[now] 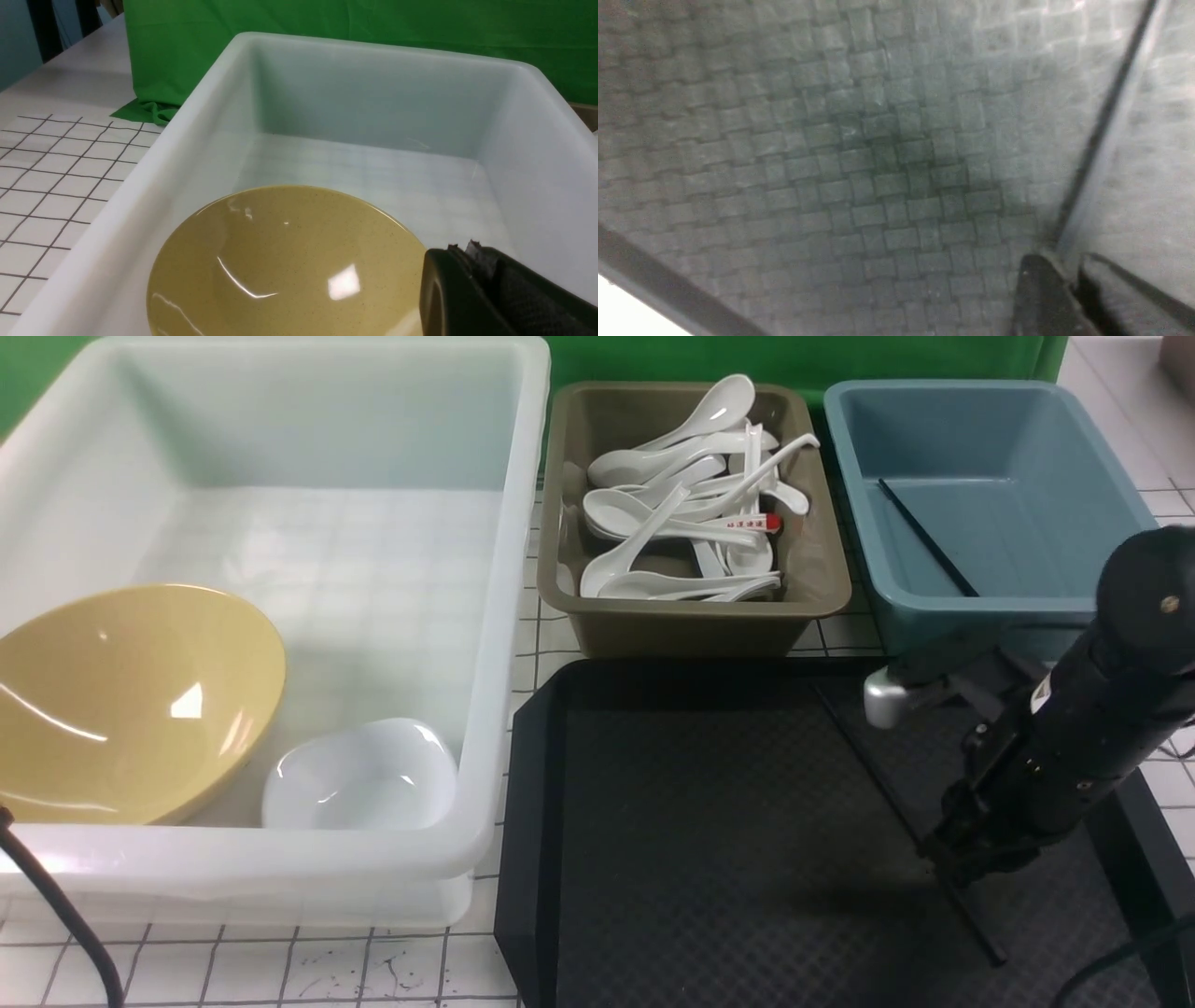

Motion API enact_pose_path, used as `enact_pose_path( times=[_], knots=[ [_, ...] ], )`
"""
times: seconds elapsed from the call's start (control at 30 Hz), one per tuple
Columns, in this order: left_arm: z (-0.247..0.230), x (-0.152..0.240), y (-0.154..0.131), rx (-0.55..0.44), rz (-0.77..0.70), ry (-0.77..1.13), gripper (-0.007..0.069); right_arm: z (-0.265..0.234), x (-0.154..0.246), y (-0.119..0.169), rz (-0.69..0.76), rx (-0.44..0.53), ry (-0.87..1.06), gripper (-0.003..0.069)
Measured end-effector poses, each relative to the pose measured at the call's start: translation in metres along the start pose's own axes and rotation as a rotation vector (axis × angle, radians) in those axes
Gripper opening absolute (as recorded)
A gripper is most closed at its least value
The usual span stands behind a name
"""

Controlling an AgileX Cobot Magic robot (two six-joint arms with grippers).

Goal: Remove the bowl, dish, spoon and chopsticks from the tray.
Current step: Use the right arm to grab a chopstick, then use the right arm to put a chopstick into the small storage box on the right

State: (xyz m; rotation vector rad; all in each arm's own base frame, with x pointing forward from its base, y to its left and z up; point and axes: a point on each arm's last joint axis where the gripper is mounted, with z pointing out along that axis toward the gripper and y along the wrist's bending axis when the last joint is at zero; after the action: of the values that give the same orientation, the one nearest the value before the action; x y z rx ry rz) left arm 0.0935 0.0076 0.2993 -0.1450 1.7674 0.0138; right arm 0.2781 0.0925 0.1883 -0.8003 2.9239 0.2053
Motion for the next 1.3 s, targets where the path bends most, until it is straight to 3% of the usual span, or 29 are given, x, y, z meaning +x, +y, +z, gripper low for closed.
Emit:
enact_pose_path(
  times=[0.17,0.23,0.37,0.5,0.6,0.77,0.9,1.03,1.1,1.2,1.3],
  knots=[
    [0.000,0.000,0.000,0.001,-0.001,-0.001,-0.0012,0.031,-0.006,-0.007,0.001,-0.003,0.070,0.0255],
    [0.000,0.000,0.000,0.001,-0.001,0.000,-0.0012,0.033,-0.007,-0.008,0.002,-0.008,0.082,0.0228],
    [0.000,0.000,0.000,0.001,-0.002,0.000,-0.0012,0.032,-0.009,0.000,-0.043,-0.004,0.090,0.0072],
    [0.000,0.000,0.000,0.001,-0.002,0.000,-0.0012,0.017,-0.006,0.027,-0.126,-0.035,0.100,0.0066],
    [0.000,0.000,0.000,0.001,-0.003,0.000,-0.0012,-0.026,-0.009,0.037,-0.175,-0.002,-0.040,0.0066],
    [0.000,0.000,0.000,0.004,-0.003,-0.004,-0.0012,-0.118,-0.029,0.010,-0.141,0.193,-0.491,0.0066],
    [0.000,0.000,0.000,0.004,-0.003,-0.004,-0.0012,-0.136,-0.055,-0.029,-0.003,0.313,-0.765,0.0067],
    [0.000,0.000,0.000,0.000,0.007,0.000,-0.0012,-0.104,-0.081,-0.069,0.142,0.326,-0.795,0.0097],
    [0.000,0.001,0.001,-0.011,0.013,0.012,-0.0012,-0.075,-0.094,-0.089,0.248,0.287,-0.727,0.0153],
    [0.000,0.003,0.003,-0.030,0.013,0.035,-0.0012,-0.067,-0.100,-0.096,0.273,0.254,-0.630,0.0219],
    [0.000,0.004,0.003,-0.037,0.014,0.044,-0.0012,-0.105,-0.095,-0.087,0.210,0.264,-0.621,0.0233]
  ],
)
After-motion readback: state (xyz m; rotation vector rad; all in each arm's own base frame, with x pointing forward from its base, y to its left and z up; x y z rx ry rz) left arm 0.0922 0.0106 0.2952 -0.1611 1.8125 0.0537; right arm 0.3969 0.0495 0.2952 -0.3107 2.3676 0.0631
